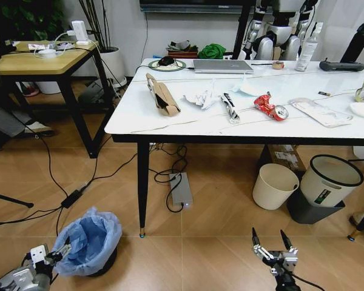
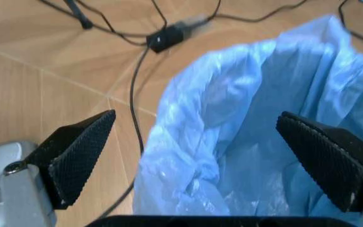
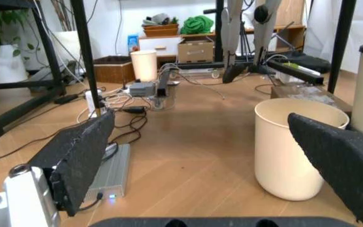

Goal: Pick up the trash bin and place the trash from the table into it.

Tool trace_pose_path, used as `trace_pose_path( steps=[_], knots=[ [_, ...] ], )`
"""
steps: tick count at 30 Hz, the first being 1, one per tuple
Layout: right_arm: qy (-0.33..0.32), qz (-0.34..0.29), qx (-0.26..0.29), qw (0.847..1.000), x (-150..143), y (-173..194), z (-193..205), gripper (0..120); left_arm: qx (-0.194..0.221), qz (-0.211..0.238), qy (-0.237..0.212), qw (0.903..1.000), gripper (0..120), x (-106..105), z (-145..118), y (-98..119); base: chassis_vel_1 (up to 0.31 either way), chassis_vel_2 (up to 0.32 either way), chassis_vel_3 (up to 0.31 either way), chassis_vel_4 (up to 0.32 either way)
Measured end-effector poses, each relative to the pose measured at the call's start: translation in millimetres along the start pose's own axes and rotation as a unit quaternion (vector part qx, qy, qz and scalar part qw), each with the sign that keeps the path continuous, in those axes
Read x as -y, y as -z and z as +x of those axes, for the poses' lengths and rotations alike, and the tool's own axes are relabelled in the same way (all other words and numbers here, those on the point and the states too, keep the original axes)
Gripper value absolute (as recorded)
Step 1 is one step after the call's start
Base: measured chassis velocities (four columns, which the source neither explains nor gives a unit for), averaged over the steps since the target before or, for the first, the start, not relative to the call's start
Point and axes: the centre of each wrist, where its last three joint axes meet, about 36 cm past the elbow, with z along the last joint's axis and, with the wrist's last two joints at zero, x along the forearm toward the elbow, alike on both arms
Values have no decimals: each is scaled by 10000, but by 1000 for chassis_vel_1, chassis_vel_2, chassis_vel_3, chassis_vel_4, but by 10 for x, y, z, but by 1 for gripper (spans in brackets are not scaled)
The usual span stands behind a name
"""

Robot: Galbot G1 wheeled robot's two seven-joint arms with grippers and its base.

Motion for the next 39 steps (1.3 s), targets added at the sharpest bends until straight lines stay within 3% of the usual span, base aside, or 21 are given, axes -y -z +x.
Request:
trace_pose_path(
  steps=[8, 12, 16, 20, 29, 32, 35, 39],
  knots=[
    [-56, 62, 15, 10000, 54, 39, 29, 100, -158, -216, 146, 9995, 100, -67, -155, -222, 0, 0, 0, 0],
    [-10, 78, 45, 10000, 34, 71, 10, 100, -245, -98, 209, 9994, 82, -51, -187, -332, 0, 0, 0, 0],
    [5, 90, 56, 9999, 31, 94, 1, 100, -226, -56, 185, 9996, 72, -34, -194, -335, 0, 0, 0, 0],
    [6, 101, 49, 9999, 37, 102, -7, 100, -196, -2, 135, 9997, 52, -24, -195, -324, 0, 0, 0, 0],
    [-1, 97, 16, 10000, 42, 108, -31, 100, -181, 33, 115, 9998, 24, -14, -210, -313, 0, 0, 0, 0],
    [-1, 96, 3, 10000, 42, 112, -38, 100, -194, 39, 114, 9997, 10, -13, -214, -328, 0, 0, 0, 0],
    [-3, 98, 1, 10000, 44, 113, -42, 100, -199, 48, 100, 9997, 0, -14, -222, -347, 0, 0, 0, 0],
    [-12, 98, -8, 10000, 48, 112, -43, 100, -191, 49, 77, 9998, 0, -21, -222, -365, 0, 0, 0, 0]
  ],
)
